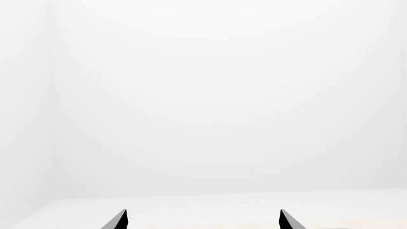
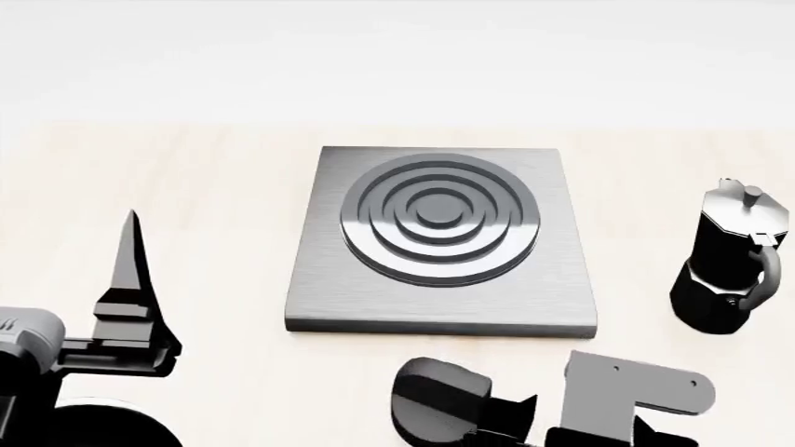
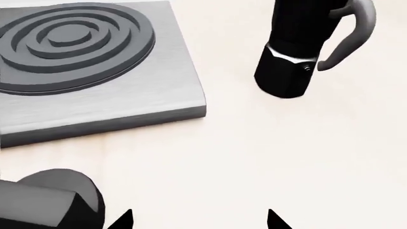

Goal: Turn on the stove.

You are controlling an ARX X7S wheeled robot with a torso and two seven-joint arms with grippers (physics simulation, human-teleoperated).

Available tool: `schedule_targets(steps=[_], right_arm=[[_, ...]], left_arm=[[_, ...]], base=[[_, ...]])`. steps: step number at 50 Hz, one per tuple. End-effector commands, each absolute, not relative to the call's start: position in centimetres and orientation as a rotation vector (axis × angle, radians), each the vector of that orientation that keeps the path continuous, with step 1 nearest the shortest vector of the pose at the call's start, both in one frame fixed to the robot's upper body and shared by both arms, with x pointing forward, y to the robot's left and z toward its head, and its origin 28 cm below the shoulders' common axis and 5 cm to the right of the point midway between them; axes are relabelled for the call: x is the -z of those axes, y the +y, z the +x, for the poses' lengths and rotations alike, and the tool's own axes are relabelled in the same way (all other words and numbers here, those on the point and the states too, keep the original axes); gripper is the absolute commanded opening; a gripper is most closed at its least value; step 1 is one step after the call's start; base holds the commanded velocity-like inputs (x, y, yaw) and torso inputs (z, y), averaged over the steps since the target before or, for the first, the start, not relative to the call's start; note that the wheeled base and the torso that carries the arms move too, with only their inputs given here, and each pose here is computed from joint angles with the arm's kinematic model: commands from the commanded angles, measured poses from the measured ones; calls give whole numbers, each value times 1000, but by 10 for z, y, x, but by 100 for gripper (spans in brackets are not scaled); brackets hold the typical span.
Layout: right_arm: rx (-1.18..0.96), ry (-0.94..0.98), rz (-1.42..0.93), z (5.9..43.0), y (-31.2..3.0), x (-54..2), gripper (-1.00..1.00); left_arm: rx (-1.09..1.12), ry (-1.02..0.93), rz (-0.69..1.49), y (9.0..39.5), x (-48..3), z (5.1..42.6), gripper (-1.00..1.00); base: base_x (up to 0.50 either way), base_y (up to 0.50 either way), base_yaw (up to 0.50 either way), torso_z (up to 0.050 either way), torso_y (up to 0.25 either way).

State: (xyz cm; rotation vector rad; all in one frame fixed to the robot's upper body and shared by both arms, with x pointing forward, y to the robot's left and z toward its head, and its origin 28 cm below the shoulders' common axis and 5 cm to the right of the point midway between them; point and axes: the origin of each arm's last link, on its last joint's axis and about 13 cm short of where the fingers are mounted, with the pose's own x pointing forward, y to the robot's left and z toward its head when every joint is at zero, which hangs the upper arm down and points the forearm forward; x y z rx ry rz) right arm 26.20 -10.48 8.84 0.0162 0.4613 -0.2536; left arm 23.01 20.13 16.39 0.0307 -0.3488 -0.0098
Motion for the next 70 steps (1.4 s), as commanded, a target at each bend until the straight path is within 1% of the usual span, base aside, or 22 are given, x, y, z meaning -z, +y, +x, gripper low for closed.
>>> schedule_targets(steps=[1, 9, 11, 31, 68, 70], right_arm=[[291, 418, 2, 257, -107, -97, 100], [288, 393, -18, 256, -106, -102, 100], [284, 380, -30, 256, -105, -104, 100], [264, 273, -85, 246, -99, -128, 100], [212, 138, -167, 233, -85, -150, 100], [207, 126, -182, 233, -84, -150, 100]], left_arm=[[10, -349, 31, 201, -164, 230, 100], [11, -349, 30, 201, -164, 230, 100], [13, -349, 32, 201, -157, 230, 100], [15, -351, 33, 199, -158, 229, 100], [17, -347, 32, 199, -156, 230, 100], [17, -347, 32, 200, -162, 231, 100]], base=[[0, 0, 0, 0, 0], [0, 0, 0, 0, 0], [0, 0, 0, 0, 0], [0, 0, 0, 0, 0], [0, 0, 0, 0, 0], [0, 0, 0, 0, 0]])
